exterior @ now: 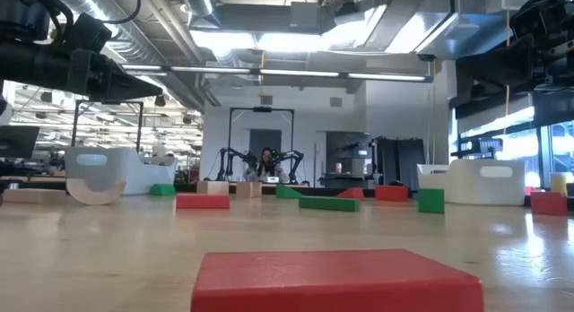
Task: Sort & place blocks by color
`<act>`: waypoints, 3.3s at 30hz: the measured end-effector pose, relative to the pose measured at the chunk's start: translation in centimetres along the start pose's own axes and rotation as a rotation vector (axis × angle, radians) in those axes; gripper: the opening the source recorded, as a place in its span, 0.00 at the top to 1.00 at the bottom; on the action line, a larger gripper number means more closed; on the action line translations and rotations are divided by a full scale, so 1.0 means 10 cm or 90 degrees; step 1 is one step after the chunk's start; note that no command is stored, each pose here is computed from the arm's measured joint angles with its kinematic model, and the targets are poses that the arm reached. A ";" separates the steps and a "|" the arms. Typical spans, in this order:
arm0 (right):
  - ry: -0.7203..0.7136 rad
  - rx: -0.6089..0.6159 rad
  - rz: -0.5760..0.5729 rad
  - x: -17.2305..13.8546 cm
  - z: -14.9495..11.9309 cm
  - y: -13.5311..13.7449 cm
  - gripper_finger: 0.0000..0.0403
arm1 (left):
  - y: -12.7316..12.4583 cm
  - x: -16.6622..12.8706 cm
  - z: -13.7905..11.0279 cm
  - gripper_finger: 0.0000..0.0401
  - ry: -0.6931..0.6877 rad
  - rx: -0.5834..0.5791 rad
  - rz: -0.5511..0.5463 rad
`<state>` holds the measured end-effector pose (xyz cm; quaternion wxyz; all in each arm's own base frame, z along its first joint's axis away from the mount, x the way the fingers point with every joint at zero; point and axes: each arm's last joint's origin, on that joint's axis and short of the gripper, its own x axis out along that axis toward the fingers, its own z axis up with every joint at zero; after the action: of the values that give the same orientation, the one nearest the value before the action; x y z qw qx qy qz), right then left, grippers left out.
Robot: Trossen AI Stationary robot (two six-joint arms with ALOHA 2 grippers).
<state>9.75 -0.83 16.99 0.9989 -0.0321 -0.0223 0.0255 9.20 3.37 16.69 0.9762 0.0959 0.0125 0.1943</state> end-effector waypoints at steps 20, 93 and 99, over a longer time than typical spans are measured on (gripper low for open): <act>0.000 0.000 0.000 0.00 0.00 0.00 0.99 | 0.00 0.00 0.00 1.00 0.000 0.000 0.000; 0.000 0.014 0.000 0.00 0.00 0.00 0.99 | 0.20 0.74 1.62 0.82 0.730 -0.430 -0.004; 0.000 0.014 0.000 0.00 0.00 0.00 0.99 | 0.08 0.73 1.65 0.83 0.739 -0.448 -0.020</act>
<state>9.75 -0.83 16.99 0.9992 -0.0209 -0.0220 0.0256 16.64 3.82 33.09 0.7868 -0.3476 0.4722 0.1925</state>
